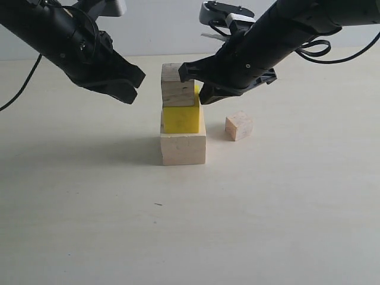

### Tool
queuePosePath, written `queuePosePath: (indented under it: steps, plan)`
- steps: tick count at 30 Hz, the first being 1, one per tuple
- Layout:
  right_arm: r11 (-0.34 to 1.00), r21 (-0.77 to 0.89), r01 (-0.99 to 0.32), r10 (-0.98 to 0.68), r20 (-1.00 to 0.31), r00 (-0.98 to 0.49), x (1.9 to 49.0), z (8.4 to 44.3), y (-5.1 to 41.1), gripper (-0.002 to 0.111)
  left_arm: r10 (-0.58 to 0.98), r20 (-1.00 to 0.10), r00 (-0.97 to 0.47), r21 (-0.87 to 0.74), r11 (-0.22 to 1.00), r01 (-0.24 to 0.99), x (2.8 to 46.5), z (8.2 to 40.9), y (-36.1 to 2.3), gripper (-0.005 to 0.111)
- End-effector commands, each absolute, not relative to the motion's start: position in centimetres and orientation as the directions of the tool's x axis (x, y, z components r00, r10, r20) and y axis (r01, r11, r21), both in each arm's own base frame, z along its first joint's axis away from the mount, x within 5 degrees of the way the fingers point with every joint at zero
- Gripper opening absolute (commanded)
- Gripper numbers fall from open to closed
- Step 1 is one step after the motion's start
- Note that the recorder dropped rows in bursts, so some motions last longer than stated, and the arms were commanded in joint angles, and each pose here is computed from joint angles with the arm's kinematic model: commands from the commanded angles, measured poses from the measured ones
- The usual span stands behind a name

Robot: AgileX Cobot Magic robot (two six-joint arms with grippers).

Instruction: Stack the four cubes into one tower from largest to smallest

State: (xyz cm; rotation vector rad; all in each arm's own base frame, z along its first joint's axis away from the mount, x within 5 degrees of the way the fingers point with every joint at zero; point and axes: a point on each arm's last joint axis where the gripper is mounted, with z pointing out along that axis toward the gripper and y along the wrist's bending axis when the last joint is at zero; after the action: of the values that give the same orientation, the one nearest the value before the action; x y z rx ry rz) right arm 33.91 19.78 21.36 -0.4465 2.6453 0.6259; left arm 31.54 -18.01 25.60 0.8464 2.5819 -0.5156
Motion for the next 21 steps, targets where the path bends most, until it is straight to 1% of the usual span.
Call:
queuePosePath:
  steps: [1,4,8,12,15,21]
  plan:
    - [0.850,0.347,-0.396,-0.218,-0.452,-0.865,34.2,21.5,19.7,0.000,0.466,-0.474,-0.747,-0.223,0.757,0.614,31.7,25.7,-18.0,0.000]
    - [0.853,0.316,-0.416,-0.240,-0.469,-0.850,34.1,22.0,19.4,0.000,0.458,-0.507,-0.730,-0.213,0.755,0.621,32.0,25.9,-18.1,0.000]
    - [0.868,0.269,-0.417,-0.241,-0.506,-0.828,33.8,23.7,18.8,0.000,0.459,-0.556,-0.693,-0.227,0.718,0.658,32.0,26.2,-18.6,0.000]
    - [0.868,0.263,-0.421,-0.234,-0.531,-0.815,33.4,25.1,18.5,0.000,0.462,-0.586,-0.665,-0.232,0.691,0.685,32.1,26.4,-18.9,0.000]
    - [0.866,0.274,-0.418,-0.227,-0.529,-0.818,33.1,25.4,18.5,0.000,0.462,-0.582,-0.669,-0.235,0.691,0.683,32.2,26.1,-18.9,0.000]
    - [0.864,0.282,-0.418,-0.236,-0.507,-0.829,32.9,25.4,18.5,0.000,0.476,-0.556,-0.681,-0.254,0.683,0.685,32.8,24.4,-19.3,0.000]
